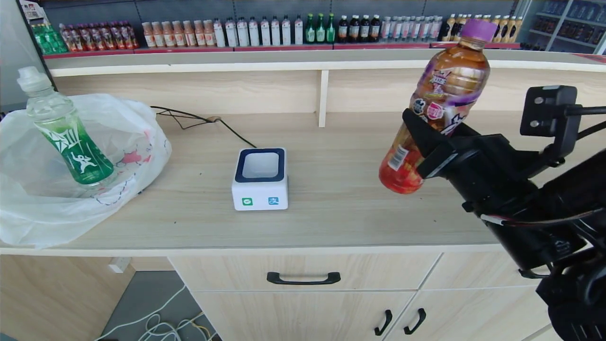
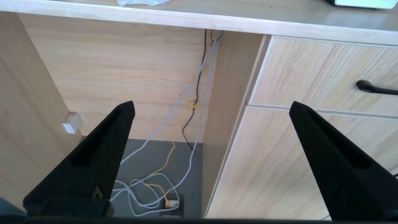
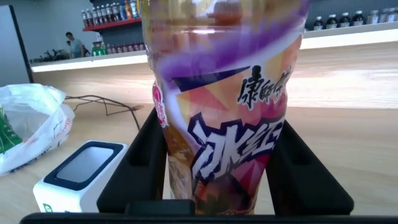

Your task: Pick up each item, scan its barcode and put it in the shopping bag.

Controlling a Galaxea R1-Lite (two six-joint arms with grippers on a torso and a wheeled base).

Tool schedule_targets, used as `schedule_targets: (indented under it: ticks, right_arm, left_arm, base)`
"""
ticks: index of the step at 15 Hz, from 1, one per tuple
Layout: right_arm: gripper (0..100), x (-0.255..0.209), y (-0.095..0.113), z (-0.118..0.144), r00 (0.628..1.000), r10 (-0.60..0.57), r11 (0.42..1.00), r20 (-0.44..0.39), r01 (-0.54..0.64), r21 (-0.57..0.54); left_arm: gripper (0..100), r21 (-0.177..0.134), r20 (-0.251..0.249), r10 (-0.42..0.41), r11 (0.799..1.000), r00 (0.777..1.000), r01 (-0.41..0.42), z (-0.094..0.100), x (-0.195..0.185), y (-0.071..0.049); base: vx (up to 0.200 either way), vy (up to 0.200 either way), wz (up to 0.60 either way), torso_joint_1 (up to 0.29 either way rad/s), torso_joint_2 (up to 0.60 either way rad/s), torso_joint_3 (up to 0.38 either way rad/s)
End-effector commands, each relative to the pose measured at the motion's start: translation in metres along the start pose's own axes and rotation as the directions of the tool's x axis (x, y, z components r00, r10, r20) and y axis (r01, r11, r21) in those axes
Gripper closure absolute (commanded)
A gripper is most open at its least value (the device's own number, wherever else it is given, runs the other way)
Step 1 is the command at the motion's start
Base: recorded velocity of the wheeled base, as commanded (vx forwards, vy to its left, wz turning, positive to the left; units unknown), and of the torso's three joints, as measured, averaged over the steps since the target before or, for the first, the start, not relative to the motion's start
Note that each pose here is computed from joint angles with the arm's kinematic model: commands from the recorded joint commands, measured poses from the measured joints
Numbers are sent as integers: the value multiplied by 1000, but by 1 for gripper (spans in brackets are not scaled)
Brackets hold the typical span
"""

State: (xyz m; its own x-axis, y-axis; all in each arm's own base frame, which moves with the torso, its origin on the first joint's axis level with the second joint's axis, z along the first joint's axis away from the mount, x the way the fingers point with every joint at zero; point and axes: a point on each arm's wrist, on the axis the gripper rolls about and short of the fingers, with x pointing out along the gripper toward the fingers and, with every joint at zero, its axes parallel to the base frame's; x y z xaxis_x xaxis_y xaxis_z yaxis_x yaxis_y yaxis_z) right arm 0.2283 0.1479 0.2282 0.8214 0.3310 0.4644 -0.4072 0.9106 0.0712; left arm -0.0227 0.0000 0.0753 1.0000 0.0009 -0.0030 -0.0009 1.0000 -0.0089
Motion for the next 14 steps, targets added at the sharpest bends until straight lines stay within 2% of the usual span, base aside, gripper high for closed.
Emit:
schedule_targets:
  ticks: [1, 7, 9, 11, 12, 14]
  right_arm:
    - [100, -32, -13, 37, 998, -24, 1000, 64, 24, 8]
    - [100, -73, -18, 52, 998, -10, 1000, 66, 9, 14]
    - [100, -73, -7, 59, 993, 75, 993, 92, -84, 87]
    - [100, -69, -3, 62, 974, 195, 975, 115, -205, 81]
    - [100, -70, -1, 58, 959, 272, 959, 77, -276, 59]
    - [100, -68, 2, 58, 943, 326, 942, 62, -329, 57]
  left_arm:
    - [0, 0, 0, 1, 1000, 1000, -1, 0, 0, 0]
    - [0, 0, 0, 1, 1000, 1000, -1, 0, 0, 0]
    - [0, 0, 0, 1, 1000, 1000, -1, 0, 0, 0]
    - [0, 0, 0, 1, 1000, 1000, -1, 0, 0, 0]
    - [0, 0, 0, 1, 1000, 1000, -1, 0, 0, 0]
    - [0, 0, 0, 1, 1000, 1000, -1, 0, 0, 0]
  base:
    - [0, 0, 0, 0, 0, 0]
    - [0, 0, 0, 0, 0, 0]
    - [0, 0, 0, 0, 0, 0]
    - [0, 0, 0, 0, 0, 0]
    - [0, 0, 0, 0, 0, 0]
    - [0, 0, 0, 0, 0, 0]
